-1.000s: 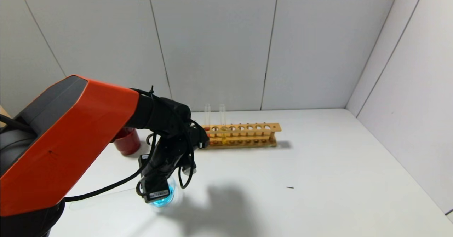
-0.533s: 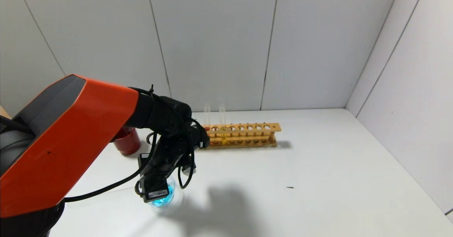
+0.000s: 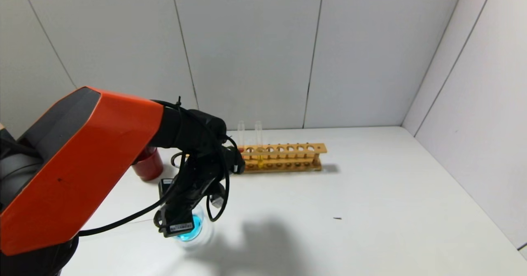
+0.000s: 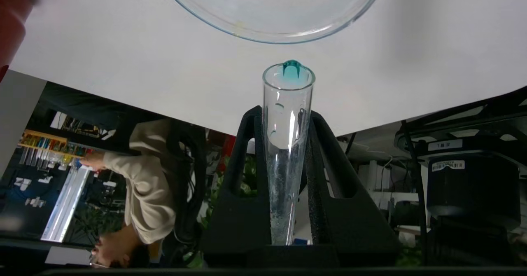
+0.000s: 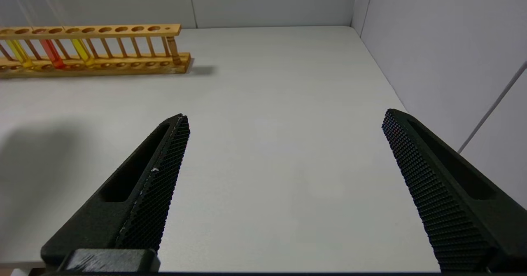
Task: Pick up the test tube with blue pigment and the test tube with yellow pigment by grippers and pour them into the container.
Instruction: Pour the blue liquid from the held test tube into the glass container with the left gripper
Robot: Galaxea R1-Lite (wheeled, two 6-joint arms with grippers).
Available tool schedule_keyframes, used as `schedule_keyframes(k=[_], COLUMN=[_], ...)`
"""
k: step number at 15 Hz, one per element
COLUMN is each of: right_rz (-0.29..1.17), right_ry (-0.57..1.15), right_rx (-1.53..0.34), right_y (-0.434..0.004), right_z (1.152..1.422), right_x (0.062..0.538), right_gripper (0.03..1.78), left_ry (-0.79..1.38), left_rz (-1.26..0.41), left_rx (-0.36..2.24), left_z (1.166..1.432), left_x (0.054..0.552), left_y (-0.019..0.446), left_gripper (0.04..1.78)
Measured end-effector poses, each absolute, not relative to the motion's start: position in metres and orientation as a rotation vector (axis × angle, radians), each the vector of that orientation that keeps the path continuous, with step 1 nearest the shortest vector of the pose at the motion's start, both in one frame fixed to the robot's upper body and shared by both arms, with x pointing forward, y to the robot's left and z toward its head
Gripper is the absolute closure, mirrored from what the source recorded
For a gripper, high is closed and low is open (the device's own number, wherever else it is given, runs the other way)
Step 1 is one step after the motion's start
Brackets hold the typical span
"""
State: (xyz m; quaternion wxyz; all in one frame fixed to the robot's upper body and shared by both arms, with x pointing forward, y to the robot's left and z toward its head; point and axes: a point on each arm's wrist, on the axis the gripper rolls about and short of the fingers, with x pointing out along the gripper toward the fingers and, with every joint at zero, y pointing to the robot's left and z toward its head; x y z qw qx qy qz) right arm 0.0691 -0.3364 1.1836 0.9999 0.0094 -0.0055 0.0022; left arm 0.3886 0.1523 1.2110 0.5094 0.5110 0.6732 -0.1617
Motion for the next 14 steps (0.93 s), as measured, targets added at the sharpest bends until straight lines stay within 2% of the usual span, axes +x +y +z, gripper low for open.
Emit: schedule_keyframes(k=[9,14], right_rz=[0.004,0.004], right_ry=[-0.011,-0.011], right_rx=[0.019,0.019], right_y=[-0.3364,-0.3364], right_z=[1.1837,1.1836], right_x=[0.0691,0.0691], right_gripper=[0.10,0.10], left_ry=[1.741,1.727], left_rz=[-0.399,-0.383], left_rx=[1.296,1.310], left_z=[1.2194,1.2184], left_x=[0.3823,0.3857], left_y=[0.1541,0.1519], left_gripper=[1.52,1.52])
